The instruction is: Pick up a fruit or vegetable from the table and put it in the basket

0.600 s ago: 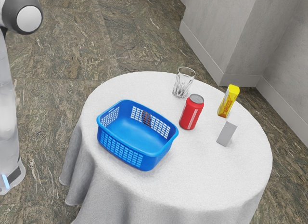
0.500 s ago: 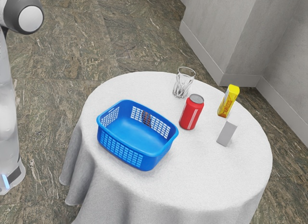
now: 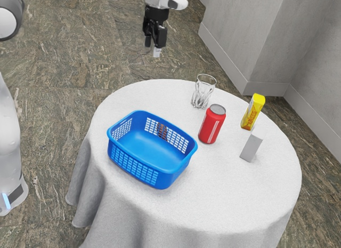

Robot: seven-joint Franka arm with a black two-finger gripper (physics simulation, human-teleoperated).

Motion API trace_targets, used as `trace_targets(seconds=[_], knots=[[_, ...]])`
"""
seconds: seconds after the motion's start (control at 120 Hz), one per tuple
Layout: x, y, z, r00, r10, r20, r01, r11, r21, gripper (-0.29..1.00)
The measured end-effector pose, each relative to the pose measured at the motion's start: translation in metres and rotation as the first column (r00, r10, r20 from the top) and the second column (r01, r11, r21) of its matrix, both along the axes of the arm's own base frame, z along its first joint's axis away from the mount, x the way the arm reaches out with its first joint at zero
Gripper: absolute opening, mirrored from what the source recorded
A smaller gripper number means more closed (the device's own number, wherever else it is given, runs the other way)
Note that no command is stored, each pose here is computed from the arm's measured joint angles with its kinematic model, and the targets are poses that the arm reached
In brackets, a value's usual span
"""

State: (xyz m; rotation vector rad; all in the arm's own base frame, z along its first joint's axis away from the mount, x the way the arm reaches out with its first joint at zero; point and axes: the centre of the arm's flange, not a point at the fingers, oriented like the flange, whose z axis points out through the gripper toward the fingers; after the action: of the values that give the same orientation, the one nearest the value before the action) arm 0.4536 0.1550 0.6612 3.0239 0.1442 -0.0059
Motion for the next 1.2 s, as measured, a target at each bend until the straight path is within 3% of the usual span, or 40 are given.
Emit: trace_targets(seconds=[0.125,0.267,0.533,0.833,1.0,1.092,1.2], knots=[[0.006,-0.016,-0.008,0.997,0.025,0.070,-0.026,1.000,0.016,0.68],[0.052,-0.034,0.011,0.993,0.008,0.117,-0.016,0.998,0.066,0.68],[0.089,-0.064,-0.012,0.997,-0.001,0.078,-0.004,0.998,0.060,0.68],[0.091,-0.107,-0.030,0.999,-0.026,0.036,0.024,0.998,0.055,0.68],[0.082,-0.086,-0.033,0.987,0.159,-0.007,-0.159,0.987,0.034,0.68],[0.078,-0.074,-0.036,0.951,0.304,-0.053,-0.306,0.952,-0.025,0.68],[0.077,-0.071,-0.040,0.905,0.415,-0.097,-0.420,0.906,-0.049,0.68]])
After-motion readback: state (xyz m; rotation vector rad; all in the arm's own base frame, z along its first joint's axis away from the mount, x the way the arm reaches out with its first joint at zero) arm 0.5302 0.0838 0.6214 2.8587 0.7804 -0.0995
